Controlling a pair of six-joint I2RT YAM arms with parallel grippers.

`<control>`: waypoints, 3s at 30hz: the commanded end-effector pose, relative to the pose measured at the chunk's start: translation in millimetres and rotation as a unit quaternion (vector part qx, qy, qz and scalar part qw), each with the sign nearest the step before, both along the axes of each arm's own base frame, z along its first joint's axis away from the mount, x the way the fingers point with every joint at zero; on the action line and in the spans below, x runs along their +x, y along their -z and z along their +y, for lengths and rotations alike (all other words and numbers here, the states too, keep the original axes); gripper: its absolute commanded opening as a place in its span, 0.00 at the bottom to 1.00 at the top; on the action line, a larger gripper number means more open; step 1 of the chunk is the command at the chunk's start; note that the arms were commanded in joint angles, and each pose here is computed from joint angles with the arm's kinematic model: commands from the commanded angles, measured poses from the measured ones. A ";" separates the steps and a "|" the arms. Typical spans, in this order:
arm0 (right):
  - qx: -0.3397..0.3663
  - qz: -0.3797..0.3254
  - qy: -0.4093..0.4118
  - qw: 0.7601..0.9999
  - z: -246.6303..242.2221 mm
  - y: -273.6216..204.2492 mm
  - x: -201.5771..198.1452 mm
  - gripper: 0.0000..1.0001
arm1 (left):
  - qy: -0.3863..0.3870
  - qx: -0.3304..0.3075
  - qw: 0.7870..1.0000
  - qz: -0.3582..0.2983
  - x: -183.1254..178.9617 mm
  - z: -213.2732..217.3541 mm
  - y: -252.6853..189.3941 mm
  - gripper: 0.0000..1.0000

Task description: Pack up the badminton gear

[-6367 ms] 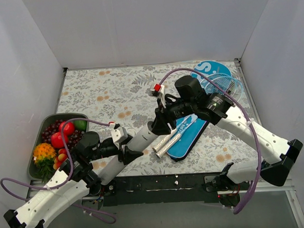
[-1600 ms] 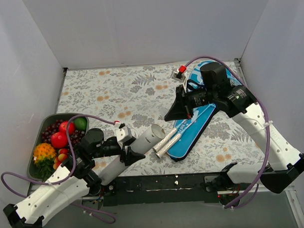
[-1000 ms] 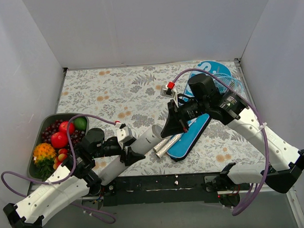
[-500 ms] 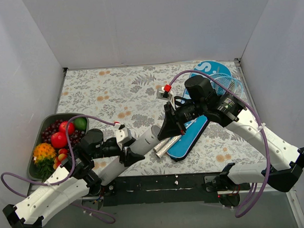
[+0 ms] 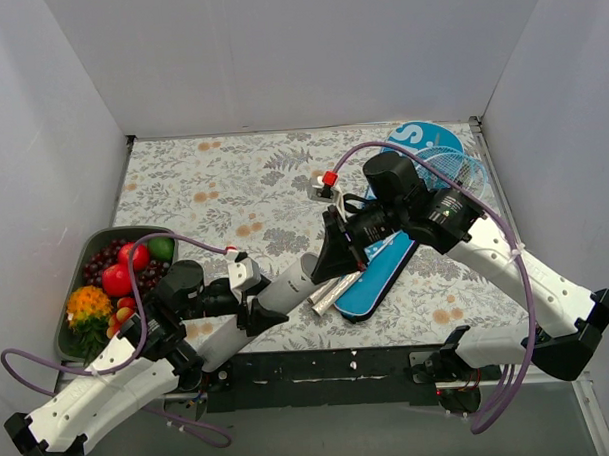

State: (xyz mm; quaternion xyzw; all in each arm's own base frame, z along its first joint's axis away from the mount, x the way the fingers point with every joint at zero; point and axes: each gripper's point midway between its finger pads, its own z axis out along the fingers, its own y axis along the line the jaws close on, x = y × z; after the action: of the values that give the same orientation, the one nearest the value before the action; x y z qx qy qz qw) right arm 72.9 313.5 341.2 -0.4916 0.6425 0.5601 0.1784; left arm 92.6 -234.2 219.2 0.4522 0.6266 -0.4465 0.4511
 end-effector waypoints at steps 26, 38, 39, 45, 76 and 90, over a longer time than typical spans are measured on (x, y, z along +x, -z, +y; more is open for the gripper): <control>-0.029 0.020 -0.001 0.999 15.9 22.2 -8.9 0.33 | 0.012 -0.046 0.998 -0.035 -10.3 3.6 -20.8 0.61; -0.003 -0.003 0.040 0.999 24.5 -19.8 7.0 0.34 | 0.008 -0.052 0.998 -0.039 -11.5 5.3 -22.3 0.61; -0.002 -0.003 0.044 0.999 24.3 -21.5 8.5 0.34 | 0.009 -0.053 0.998 -0.040 -11.8 5.1 -22.6 0.61; -0.006 -0.009 0.058 0.998 20.6 -21.5 11.1 0.18 | 0.006 -0.055 0.998 -0.042 -11.7 6.2 -24.1 0.61; -0.123 0.004 0.066 0.990 7.6 69.8 -17.0 0.01 | -0.006 -0.064 0.997 -0.052 -7.9 7.1 -29.0 0.61; -0.102 -0.090 0.156 0.978 -8.9 15.7 -2.9 0.01 | -0.006 -0.033 0.999 -0.035 4.3 -3.6 -26.5 0.61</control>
State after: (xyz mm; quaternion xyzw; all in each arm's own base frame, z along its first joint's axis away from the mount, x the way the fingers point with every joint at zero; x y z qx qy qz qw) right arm 50.5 312.0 310.1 -0.4693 0.7254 0.4554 0.2149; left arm 84.6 -230.6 203.3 0.4734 0.6189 -0.4398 0.4467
